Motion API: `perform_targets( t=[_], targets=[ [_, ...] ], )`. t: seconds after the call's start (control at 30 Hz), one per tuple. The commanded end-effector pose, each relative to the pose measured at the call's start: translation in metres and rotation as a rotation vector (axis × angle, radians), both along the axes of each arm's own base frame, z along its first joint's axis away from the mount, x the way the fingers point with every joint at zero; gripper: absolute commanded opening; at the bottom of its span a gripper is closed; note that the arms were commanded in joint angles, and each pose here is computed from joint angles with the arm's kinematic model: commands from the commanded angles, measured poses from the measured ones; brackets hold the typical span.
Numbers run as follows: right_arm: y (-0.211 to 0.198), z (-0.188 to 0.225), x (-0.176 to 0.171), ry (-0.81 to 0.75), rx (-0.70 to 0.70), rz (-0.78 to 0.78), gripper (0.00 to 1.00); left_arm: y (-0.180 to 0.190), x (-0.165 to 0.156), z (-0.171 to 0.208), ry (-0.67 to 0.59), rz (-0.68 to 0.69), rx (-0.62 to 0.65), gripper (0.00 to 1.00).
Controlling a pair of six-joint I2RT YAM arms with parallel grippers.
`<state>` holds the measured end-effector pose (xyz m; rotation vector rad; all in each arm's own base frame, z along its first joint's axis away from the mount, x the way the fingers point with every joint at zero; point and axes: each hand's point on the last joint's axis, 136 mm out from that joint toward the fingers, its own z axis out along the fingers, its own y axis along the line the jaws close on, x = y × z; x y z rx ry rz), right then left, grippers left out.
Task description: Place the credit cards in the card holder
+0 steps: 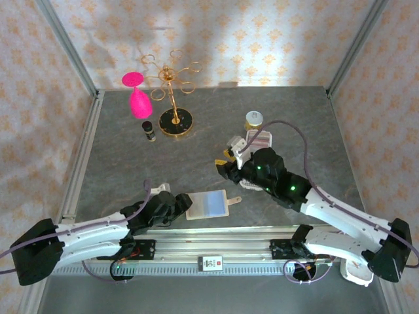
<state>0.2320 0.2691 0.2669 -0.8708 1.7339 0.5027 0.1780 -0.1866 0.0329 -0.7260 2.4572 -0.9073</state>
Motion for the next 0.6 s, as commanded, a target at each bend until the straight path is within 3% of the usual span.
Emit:
perform_targets(
  t=[0.0, 0.1, 0.33, 0.43, 0.57],
  targets=[
    [-0.042, -0.047, 0.013, -0.216, -0.545, 0.034, 0.49, 0.017, 0.003, -0.007, -0.003, 0.022, 0.129, 0.66],
    [-0.069, -0.077, 0.026, -0.188, -0.692, 0.113, 0.59, 0.017, 0.006, -0.001, -0.021, 0.028, 0.139, 0.72],
    [-0.117, -0.115, 0.062, -0.186, -0.837, 0.14, 0.86, 0.019, 0.014, 0.018, -0.081, 0.058, 0.12, 0.75],
    [-0.127, -0.127, 0.08, -0.185, -0.855, 0.13, 0.88, 0.022, 0.016, 0.023, -0.1, 0.073, 0.114, 0.75],
    [-0.135, -0.157, 0.091, -0.167, -0.956, 0.201, 0.85, 0.024, 0.02, 0.029, -0.118, 0.076, 0.116, 0.75]
  ],
)
